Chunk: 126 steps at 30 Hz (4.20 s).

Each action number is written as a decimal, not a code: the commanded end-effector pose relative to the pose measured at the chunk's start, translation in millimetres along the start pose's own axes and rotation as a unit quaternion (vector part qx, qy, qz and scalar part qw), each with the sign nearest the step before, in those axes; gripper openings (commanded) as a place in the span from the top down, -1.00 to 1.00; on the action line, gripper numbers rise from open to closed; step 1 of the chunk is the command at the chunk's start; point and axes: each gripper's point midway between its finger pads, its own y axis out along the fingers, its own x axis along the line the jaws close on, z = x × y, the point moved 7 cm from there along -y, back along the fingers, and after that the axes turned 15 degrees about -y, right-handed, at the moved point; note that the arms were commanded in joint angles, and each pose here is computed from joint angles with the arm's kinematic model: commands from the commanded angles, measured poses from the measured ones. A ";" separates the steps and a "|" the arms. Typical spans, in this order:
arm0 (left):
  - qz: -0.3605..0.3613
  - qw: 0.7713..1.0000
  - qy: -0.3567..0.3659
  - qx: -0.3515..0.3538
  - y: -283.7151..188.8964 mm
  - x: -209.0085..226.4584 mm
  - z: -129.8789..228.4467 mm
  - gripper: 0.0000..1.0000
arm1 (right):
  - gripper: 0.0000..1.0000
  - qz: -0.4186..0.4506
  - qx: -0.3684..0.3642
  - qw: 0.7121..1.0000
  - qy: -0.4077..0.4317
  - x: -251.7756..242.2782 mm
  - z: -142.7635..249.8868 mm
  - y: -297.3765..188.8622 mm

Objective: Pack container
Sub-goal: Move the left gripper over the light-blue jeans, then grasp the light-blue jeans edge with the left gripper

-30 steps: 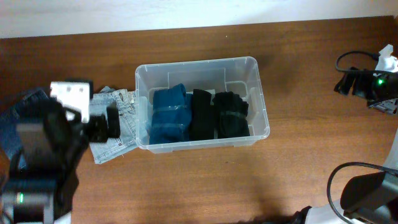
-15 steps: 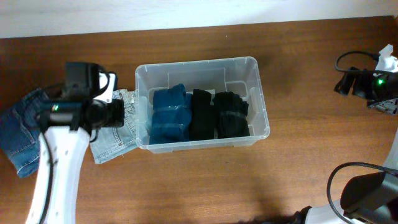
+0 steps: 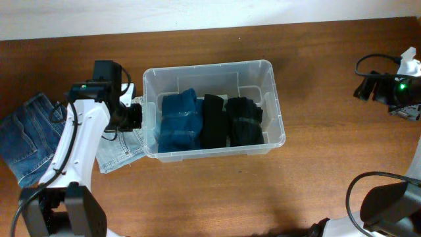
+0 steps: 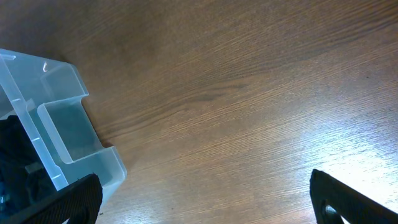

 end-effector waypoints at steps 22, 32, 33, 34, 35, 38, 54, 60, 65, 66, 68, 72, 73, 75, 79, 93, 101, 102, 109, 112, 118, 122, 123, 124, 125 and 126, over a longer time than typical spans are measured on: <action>0.150 0.988 0.003 0.035 -0.6 -37.7 3.0 0.99 | -0.97 0.003 -0.005 1.000 -0.003 -1.4 -1.4 -2.7; -0.010 0.991 -0.134 -0.014 2.7 23.6 -13.9 0.99 | -0.97 0.003 -0.005 1.000 -0.003 -1.4 -1.4 -2.7; -0.010 0.989 -0.147 -0.012 2.1 31.6 -14.5 0.99 | -0.97 0.003 -0.005 1.000 -0.003 -1.4 -1.4 -2.7; -0.012 0.986 -0.165 -0.009 1.6 41.4 -14.9 0.99 | -0.97 0.003 -0.005 1.000 -0.003 -1.4 -1.4 -2.7; -0.015 0.983 -0.185 -0.008 0.9 52.1 -15.6 0.95 | -0.97 0.003 -0.005 1.000 -0.003 -1.4 -1.4 -2.7; -0.019 0.974 -0.227 -0.010 -1.0 81.3 -17.9 0.73 | -0.97 0.003 -0.005 1.000 -0.003 -1.4 -1.4 -2.7; -0.028 0.968 -0.247 -0.038 12.2 113.8 -24.1 -0.98 | -0.97 0.003 -0.005 1.000 -0.003 -1.4 -1.4 -2.7; -0.003 0.968 -0.247 -0.030 39.7 110.7 -15.5 -0.98 | -0.97 0.003 -0.005 1.000 -0.003 -1.4 -1.4 -2.7; 0.003 0.966 -0.256 -0.038 60.3 111.5 -8.8 -0.99 | -0.97 0.003 -0.005 1.000 -0.003 -1.4 -1.4 -2.7; 0.004 0.966 -0.257 -0.041 63.1 111.7 -8.2 -0.98 | -0.97 0.003 -0.005 1.000 -0.003 -1.4 -1.4 -2.7; 0.007 0.965 -0.256 -0.046 71.4 112.0 -5.3 -0.98 | -0.97 0.003 -0.005 1.000 -0.003 -1.4 -1.4 -2.7; 0.008 0.965 -0.256 -0.051 82.0 112.8 0.1 -0.98 | -0.97 0.003 -0.005 1.000 -0.003 -1.4 -1.4 -2.7; 0.009 0.965 -0.256 -0.053 85.3 113.1 1.4 -0.98 | -0.97 0.003 -0.005 1.000 -0.003 -1.4 -1.4 -2.7; 0.010 0.965 -0.255 -0.059 89.9 113.5 3.0 -0.98 | -0.97 0.003 -0.005 1.000 -0.003 -1.4 -1.4 -2.7; 0.012 0.965 -0.254 -0.069 96.2 114.1 4.3 -0.99 | -0.97 0.003 -0.005 1.000 -0.003 -1.4 -1.4 -2.7; 0.034 0.964 -0.255 -0.063 114.4 110.3 20.6 -0.98 | -0.97 0.003 -0.005 1.000 -0.003 -1.4 -1.4 -2.7; 0.038 0.964 -0.256 -0.054 119.1 109.4 27.6 -0.98 | -0.97 0.003 -0.005 1.000 -0.003 -1.4 -1.4 -2.7; 0.038 0.964 -0.256 -0.054 119.2 109.4 27.6 -0.98 | -0.97 0.003 -0.005 1.000 -0.003 -1.4 -1.4 -2.7; 0.039 0.965 -0.256 -0.049 119.3 108.9 29.2 -0.98 | -0.97 0.003 -0.005 1.000 -0.003 -1.4 -1.4 -2.7; 0.039 0.965 -0.256 -0.050 119.3 108.9 28.9 -0.93 | -0.97 0.003 -0.005 1.000 -0.003 -1.4 -1.4 -2.7; 0.069 0.964 -0.254 -0.043 118.6 102.9 28.7 -0.22 | -0.97 0.003 -0.005 1.000 -0.003 -1.4 -1.4 -2.7; 0.072 0.964 -0.252 -0.043 118.6 102.4 28.7 0.09 | -0.97 0.003 -0.005 1.000 -0.003 -1.4 -1.4 -2.7; 0.072 0.964 -0.252 -0.043 118.5 102.3 28.6 0.14 | -0.97 0.003 -0.005 1.000 -0.003 -1.4 -1.4 -2.7; 0.072 0.964 -0.251 -0.043 118.5 102.4 28.6 0.26 | -0.97 0.003 -0.005 1.000 -0.003 -1.4 -1.4 -2.7; 0.072 0.966 -0.245 -0.044 118.3 102.4 28.3 0.42 | -0.97 0.003 -0.005 1.000 -0.003 -1.4 -1.4 -2.7; 0.071 0.967 -0.241 -0.045 118.0 102.4 27.7 0.56 | -0.97 0.003 -0.005 1.000 -0.003 -1.4 -1.4 -2.7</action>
